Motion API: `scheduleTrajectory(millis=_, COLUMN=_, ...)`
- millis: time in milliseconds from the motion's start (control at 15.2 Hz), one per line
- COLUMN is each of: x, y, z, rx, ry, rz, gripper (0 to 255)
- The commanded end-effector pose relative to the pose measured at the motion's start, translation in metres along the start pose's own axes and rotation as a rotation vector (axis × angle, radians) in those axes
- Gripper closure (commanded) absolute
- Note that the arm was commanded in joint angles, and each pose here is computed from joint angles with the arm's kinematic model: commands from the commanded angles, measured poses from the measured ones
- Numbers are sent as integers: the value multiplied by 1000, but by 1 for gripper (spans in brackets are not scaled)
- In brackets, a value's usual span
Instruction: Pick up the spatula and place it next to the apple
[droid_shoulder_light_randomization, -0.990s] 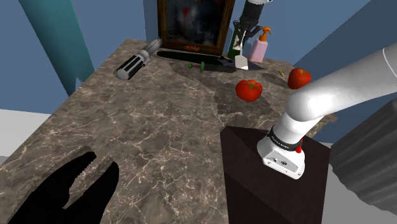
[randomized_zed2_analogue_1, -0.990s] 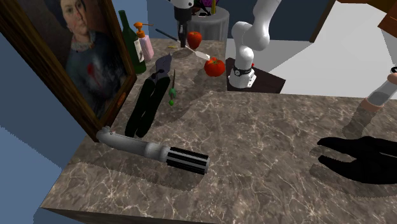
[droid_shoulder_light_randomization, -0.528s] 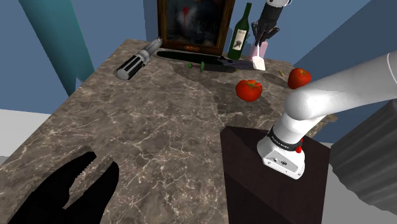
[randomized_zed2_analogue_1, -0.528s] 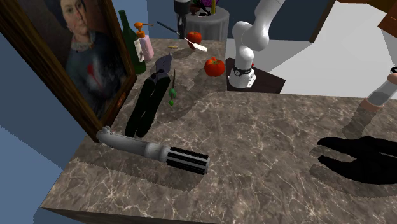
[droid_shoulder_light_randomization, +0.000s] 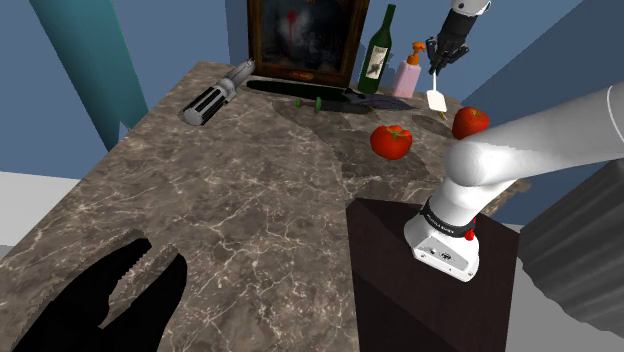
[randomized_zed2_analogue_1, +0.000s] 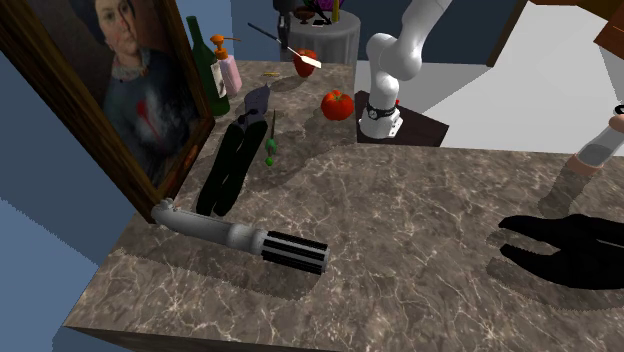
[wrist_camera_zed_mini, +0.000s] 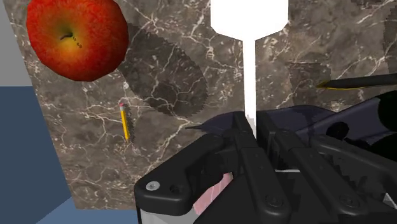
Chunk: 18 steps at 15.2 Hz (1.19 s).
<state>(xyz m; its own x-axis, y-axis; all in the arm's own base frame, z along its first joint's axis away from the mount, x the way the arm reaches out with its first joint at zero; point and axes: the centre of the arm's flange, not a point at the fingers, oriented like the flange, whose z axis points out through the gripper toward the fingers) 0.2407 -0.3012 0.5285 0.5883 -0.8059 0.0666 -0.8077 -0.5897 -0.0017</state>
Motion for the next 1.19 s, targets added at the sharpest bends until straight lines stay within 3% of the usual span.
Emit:
scheduleTrajectory(millis=0, x=7, y=28, z=1, rx=0, ry=0, rz=-1, gripper=255)
scheduleTrajectory(millis=1122, x=55, y=247, z=4, rx=0, ry=0, rz=-1, gripper=255)
